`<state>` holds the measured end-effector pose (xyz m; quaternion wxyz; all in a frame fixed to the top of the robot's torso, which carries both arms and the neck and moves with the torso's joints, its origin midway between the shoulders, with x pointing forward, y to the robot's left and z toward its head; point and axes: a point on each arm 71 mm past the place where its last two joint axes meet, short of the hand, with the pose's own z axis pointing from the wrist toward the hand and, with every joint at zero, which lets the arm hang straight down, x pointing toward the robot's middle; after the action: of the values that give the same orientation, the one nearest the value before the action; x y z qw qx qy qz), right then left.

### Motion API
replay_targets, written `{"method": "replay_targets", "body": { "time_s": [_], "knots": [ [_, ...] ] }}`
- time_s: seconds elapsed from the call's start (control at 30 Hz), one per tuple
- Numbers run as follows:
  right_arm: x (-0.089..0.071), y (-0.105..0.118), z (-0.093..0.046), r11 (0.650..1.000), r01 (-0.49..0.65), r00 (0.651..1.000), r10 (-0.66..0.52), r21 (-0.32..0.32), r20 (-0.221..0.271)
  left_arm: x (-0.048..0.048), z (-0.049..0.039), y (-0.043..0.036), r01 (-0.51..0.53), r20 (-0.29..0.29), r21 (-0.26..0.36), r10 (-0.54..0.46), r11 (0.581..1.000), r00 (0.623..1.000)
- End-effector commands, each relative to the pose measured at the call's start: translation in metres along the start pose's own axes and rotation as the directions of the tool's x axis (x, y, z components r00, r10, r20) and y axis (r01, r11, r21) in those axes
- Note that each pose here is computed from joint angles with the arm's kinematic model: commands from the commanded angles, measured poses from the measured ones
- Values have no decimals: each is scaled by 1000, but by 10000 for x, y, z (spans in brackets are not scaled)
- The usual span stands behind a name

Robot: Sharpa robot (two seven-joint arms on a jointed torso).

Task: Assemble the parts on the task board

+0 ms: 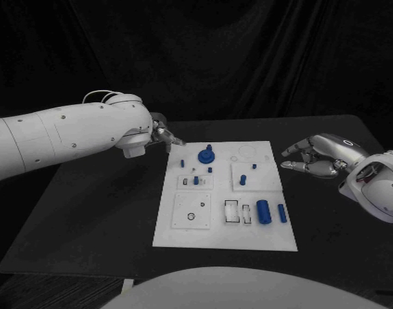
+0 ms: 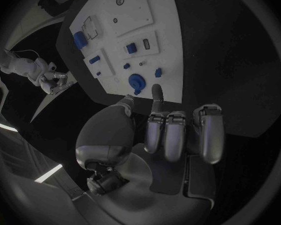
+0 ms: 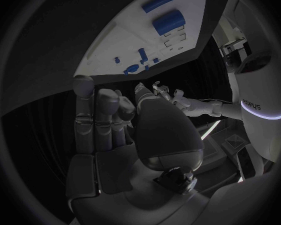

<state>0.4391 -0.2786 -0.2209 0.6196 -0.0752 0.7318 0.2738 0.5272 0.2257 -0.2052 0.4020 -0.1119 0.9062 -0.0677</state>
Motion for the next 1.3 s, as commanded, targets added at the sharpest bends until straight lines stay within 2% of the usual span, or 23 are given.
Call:
{"method": "replay_targets", "body": {
  "time_s": [0.03, 0.13, 0.43, 0.57, 0.8, 0.93, 1.3],
  "knots": [
    [14, 9, -13, 1000, -2, 1000, 2, -5, -6, -48, 37, -11, -14, 4, 15, 13, 1000, 1000],
    [22, 5, -27, 1000, -4, 1000, 4, -4, -7, -55, 87, -2, -14, 2, 7, 14, 1000, 1000],
    [23, 2, -49, 1000, -5, 1000, 5, -7, 7, 22, 256, 14, -2, -3, 10, 2, 1000, 1000],
    [26, 4, -46, 1000, -5, 1000, 5, -7, 6, 77, 312, -7, -4, -15, 20, 4, 1000, 1000],
    [27, 13, -39, 1000, -6, 1000, 6, -11, 9, 239, 409, -36, -17, -63, 27, 19, 999, 998],
    [24, 9, -43, 1000, -5, 1000, 5, -9, 12, 290, 444, -22, -16, -73, 25, 18, 1000, 997],
    [27, 8, -34, 1000, -5, 1000, 5, -7, 10, 353, 490, 10, -22, -98, 14, 24, 1000, 995]
  ]
}}
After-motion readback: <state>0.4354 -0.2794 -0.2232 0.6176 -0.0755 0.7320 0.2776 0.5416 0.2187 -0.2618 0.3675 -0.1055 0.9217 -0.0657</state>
